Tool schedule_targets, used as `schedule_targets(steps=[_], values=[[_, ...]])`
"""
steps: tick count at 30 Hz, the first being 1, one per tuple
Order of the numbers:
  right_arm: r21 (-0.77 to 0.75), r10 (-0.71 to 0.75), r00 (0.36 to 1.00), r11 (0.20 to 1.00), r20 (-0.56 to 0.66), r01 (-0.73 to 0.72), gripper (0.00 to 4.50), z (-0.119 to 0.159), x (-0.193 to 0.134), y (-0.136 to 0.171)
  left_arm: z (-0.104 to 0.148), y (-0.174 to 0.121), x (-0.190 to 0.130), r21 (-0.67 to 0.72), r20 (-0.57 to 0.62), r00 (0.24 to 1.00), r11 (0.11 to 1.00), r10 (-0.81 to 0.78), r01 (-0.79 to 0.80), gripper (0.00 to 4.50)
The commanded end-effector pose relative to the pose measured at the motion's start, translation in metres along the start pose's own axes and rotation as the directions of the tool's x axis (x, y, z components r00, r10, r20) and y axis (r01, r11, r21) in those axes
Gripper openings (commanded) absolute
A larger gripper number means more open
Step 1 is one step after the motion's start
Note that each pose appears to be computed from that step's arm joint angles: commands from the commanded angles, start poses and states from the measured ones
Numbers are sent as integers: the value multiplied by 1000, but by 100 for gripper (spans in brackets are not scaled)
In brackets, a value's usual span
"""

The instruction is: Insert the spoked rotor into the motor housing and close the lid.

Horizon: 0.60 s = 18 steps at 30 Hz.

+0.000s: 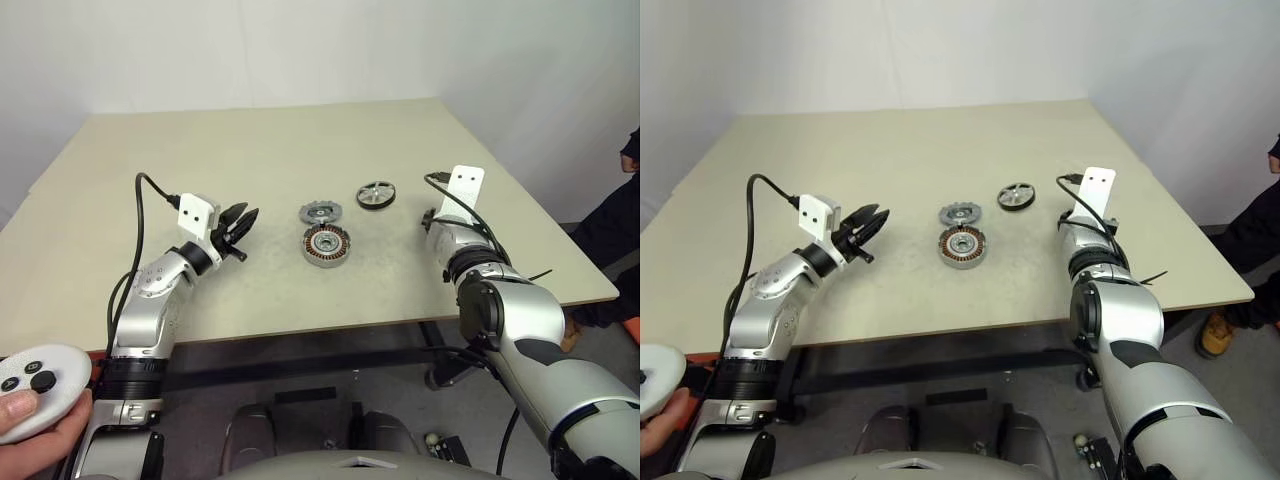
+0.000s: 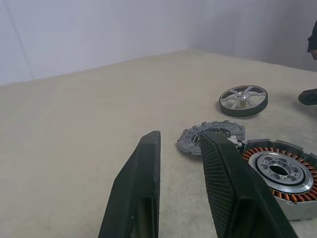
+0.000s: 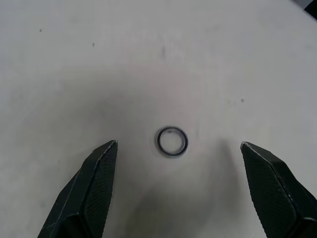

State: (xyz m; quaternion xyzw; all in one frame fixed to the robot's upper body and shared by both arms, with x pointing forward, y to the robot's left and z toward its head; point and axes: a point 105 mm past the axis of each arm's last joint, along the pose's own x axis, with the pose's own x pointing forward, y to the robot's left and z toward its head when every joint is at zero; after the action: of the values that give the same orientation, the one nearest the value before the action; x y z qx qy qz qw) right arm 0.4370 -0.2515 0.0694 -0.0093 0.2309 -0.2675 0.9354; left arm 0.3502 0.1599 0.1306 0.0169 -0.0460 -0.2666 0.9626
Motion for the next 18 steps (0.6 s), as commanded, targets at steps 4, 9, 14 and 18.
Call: schedule_targets(steps=[4,9,14,18], values=[[95,66,998,993,12,-67,447,20,-3,8,17,1,0,44,49,999,999,-1,-1,130],[144,86,996,986,20,-88,447,24,-3,8,18,2,0,47,50,999,999,3,-5,130],[156,87,996,984,22,-89,447,25,-2,7,18,2,0,48,51,999,999,5,-8,130],[159,86,996,983,30,-90,447,28,-2,6,18,2,0,48,53,999,999,8,-10,130]])
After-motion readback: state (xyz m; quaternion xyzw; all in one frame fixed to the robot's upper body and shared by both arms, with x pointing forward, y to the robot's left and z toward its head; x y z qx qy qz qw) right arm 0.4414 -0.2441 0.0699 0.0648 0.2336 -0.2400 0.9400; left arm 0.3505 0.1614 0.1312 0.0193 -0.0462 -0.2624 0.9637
